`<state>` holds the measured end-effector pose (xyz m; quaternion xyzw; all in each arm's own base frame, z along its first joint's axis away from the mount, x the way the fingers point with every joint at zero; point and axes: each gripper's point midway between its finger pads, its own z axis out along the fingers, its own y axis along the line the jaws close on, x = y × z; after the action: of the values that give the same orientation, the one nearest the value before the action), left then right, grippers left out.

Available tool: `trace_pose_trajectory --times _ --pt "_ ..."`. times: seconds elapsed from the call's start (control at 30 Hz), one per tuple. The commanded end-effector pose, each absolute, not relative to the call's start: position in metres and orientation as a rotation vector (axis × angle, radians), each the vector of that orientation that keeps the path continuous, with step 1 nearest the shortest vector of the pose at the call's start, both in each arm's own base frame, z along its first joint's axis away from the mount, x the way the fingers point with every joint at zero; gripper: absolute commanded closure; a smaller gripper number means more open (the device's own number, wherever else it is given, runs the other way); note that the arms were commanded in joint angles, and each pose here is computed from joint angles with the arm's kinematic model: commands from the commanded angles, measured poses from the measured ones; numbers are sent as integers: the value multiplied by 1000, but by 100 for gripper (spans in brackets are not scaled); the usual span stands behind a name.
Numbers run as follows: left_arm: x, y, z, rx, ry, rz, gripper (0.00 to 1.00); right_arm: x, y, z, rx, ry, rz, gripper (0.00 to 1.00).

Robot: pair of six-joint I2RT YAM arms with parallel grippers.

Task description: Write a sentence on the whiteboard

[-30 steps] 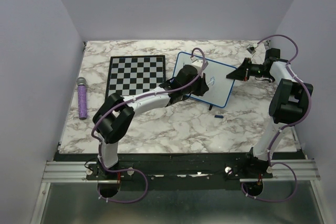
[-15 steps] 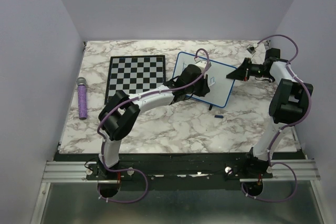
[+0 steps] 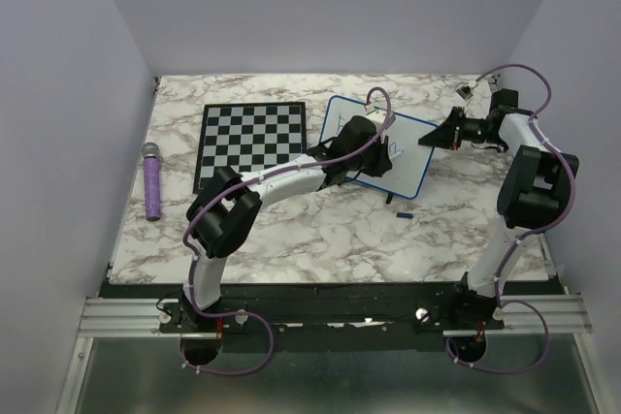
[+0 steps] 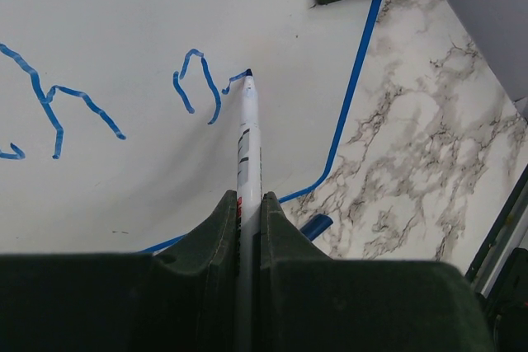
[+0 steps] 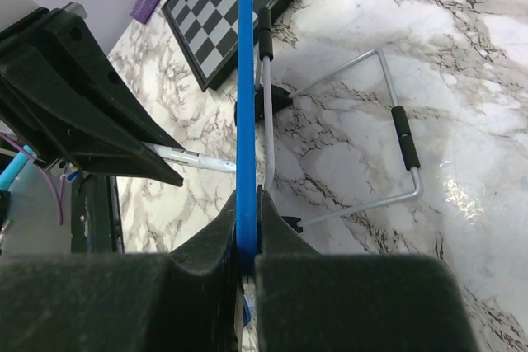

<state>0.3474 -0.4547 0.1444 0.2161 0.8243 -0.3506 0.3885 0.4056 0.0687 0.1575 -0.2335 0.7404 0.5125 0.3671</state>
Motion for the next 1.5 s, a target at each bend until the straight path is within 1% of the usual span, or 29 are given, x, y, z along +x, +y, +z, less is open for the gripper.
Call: trace_pose_trajectory --times 0.0,0.17,0.67,1.47 --pt "351 -459 142 565 2104 -878 100 413 66 166 -685 1871 1211 100" --pt "362 -453 142 515 2106 -850 100 413 66 166 -685 1871 1211 99" --pt "370 -439 143 467 2116 -832 100 413 66 165 -684 1872 1215 99" --pt "367 -424 133 456 2146 -812 100 412 67 165 -684 1874 1221 99"
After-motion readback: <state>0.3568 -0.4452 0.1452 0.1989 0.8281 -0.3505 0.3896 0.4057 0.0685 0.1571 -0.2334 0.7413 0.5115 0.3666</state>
